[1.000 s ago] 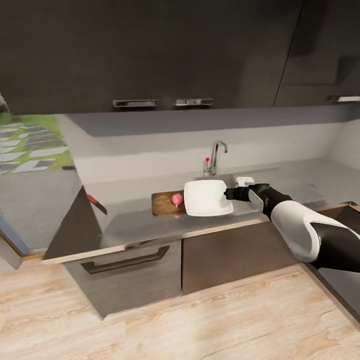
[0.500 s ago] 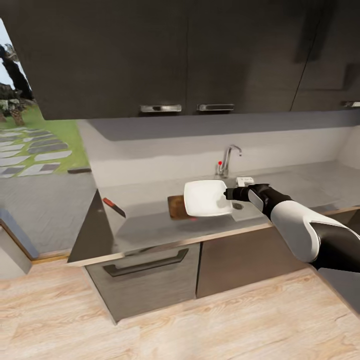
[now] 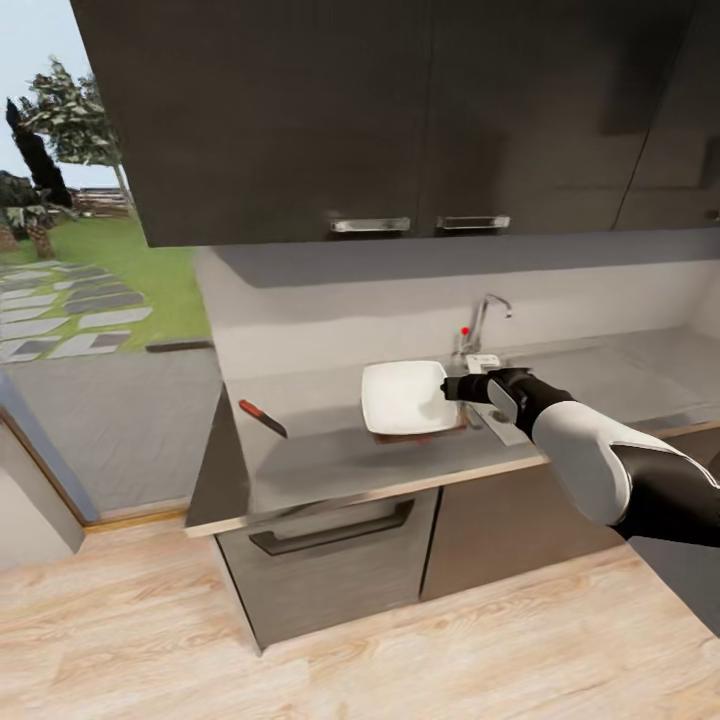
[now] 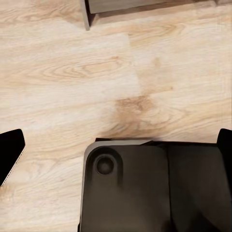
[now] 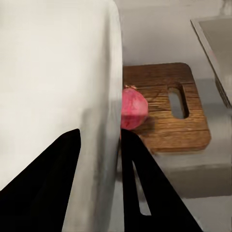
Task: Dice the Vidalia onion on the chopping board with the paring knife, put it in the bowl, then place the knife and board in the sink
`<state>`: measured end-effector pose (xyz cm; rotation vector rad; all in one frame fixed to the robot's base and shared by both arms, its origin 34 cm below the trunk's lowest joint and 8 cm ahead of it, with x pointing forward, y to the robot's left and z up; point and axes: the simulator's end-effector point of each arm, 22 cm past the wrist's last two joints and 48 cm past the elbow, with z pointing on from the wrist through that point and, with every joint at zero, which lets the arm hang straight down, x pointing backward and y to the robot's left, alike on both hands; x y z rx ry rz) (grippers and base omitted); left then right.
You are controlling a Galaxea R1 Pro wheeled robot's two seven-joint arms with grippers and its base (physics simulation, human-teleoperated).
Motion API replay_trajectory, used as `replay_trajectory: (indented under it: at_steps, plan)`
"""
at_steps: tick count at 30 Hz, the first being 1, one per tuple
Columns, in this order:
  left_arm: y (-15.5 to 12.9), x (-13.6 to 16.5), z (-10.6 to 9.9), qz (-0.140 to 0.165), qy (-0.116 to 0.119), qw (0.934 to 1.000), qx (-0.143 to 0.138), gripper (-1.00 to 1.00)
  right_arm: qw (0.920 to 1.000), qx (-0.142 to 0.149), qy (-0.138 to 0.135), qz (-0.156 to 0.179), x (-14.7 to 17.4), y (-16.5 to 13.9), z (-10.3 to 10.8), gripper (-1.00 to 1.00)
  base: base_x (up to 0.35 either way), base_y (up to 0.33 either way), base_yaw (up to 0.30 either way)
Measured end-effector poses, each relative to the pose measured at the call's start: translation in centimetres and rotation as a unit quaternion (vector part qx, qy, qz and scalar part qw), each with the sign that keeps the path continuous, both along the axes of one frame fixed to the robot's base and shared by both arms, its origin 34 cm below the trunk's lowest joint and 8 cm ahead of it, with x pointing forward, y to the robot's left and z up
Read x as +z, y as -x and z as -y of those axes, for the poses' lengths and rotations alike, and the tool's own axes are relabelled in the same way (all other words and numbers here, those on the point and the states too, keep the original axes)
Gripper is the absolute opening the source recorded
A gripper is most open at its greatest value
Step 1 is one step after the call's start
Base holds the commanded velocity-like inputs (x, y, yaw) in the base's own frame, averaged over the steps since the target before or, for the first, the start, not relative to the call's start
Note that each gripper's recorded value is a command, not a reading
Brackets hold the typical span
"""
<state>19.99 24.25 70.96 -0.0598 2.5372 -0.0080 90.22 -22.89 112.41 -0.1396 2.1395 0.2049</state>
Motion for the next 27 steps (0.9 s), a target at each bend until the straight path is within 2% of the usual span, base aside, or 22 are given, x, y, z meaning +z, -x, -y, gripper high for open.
replay_trajectory:
  at_steps: [6,17,27]
  plan:
    - [-0.05,0.02,0.0,0.001,0.0,1.0,0.0,1.0,1.0,0.001,0.001,0.001,0.14,0.05,-0.34,-1.0,-0.059,0.247,0.176]
    - [-0.22,0.08,0.07,0.004,0.001,1.0,-0.001,1.0,1.0,0.001,0.002,0.001,0.41,0.22,-0.48,-1.0,-0.005,0.021,0.249]
    - [-0.17,0.05,0.06,0.003,0.0,1.0,-0.001,1.0,1.0,0.001,0.002,-0.001,0.22,0.25,-0.27,-1.0,0.0,0.0,0.034]
